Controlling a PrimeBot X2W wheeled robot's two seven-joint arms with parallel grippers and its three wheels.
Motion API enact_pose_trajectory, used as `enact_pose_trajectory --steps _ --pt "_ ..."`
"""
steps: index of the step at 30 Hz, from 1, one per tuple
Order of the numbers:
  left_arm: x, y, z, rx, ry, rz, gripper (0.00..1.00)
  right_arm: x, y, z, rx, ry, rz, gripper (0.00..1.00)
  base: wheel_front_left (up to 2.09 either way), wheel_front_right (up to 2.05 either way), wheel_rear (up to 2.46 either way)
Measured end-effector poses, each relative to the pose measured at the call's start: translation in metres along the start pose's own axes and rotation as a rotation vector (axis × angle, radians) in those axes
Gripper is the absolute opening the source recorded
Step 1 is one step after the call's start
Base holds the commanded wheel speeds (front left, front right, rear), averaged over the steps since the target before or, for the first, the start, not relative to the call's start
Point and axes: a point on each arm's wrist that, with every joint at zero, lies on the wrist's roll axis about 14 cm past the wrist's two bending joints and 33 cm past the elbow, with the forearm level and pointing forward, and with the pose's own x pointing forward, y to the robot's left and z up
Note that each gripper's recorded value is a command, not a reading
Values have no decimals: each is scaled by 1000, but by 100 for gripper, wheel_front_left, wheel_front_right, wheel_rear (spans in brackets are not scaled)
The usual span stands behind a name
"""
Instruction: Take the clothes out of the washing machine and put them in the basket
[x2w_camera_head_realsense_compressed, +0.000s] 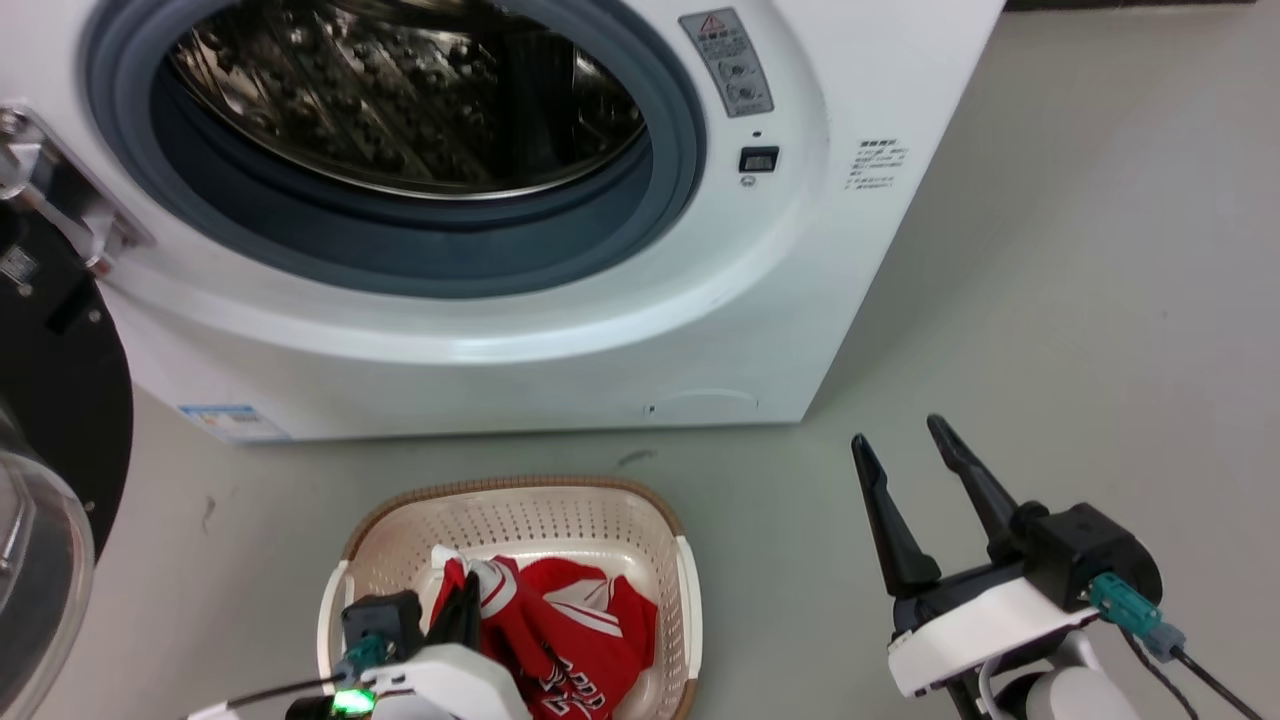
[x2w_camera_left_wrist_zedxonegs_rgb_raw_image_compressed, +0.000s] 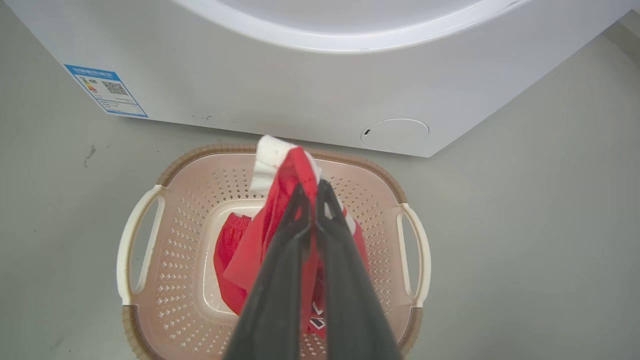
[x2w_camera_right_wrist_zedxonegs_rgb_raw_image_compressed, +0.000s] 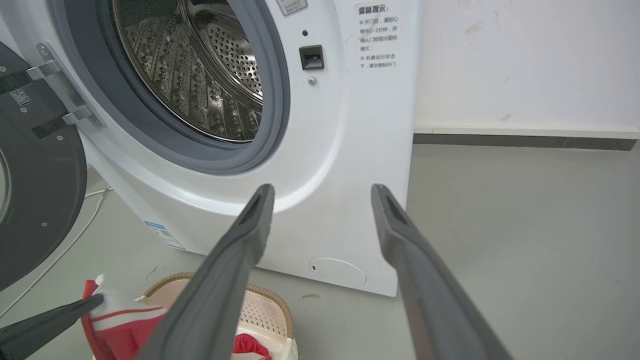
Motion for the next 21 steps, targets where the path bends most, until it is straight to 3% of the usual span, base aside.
enact_pose_trajectory --steps 21 --pt "117 35 -115 47 423 108 0 60 -41 -92 36 169 -40 100 0 0 0"
